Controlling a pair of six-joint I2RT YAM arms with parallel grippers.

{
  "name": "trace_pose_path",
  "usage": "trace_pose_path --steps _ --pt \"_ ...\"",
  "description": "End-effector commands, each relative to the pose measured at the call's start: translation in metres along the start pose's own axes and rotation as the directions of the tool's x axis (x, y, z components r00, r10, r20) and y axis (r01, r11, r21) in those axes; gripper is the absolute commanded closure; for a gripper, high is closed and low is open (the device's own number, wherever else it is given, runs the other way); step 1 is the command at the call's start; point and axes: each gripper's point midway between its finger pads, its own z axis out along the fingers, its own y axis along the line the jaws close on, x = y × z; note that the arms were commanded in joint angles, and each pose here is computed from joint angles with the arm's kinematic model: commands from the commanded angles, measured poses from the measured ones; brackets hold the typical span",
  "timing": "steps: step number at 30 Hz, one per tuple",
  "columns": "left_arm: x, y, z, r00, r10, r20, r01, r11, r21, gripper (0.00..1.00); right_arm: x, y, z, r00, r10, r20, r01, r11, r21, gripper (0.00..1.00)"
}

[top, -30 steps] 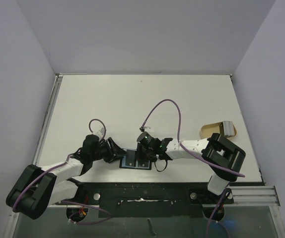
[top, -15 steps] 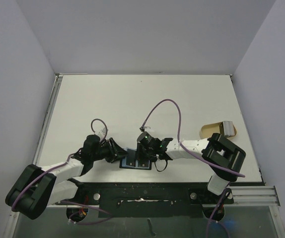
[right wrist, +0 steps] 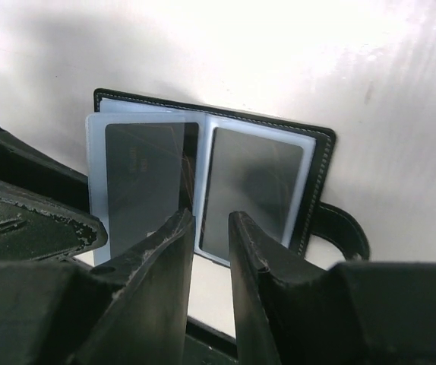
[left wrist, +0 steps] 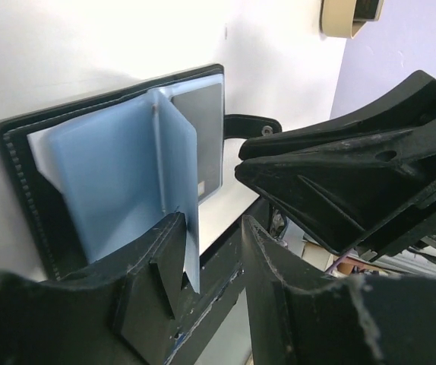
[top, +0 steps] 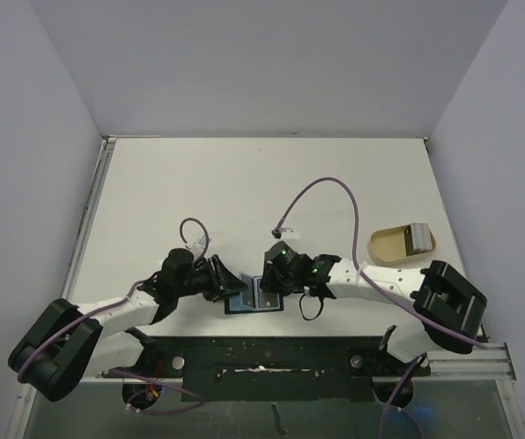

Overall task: Put the credit cards into the card holder
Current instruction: Turn over the card slot in the card holder.

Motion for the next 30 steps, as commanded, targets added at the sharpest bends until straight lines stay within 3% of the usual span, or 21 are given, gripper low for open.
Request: trace_pose_path --steps 1,8,19,30 --pt "-0.011 -0.036 0.01 0.997 0.064 0.032 -0.066 0.995 0.077 0.66 -0.013 -0.021 -0.016 0.997 0.01 0.079 -0.015 0.998 0.067 0.73" --pt "-0.009 -0.045 0.02 0.995 0.095 0.025 -0.097 0.993 0.063 0.66 -0.014 -0.055 -0.028 0.993 0.029 0.114 -0.044 0.991 0.13 0.73" --pt "0.003 -0.055 0.04 0.992 0.127 -0.027 -0.124 0.989 0.077 0.65 -0.027 -0.069 -0.044 0.986 0.029 0.162 -0.052 0.989 0.139 0.69" --pt "0.009 -0.056 0.045 0.985 0.166 -0.048 -0.163 0.985 0.06 0.64 -0.097 -0.125 -0.08 0.964 -0.075 0.255 -0.009 0.95 0.313 0.65"
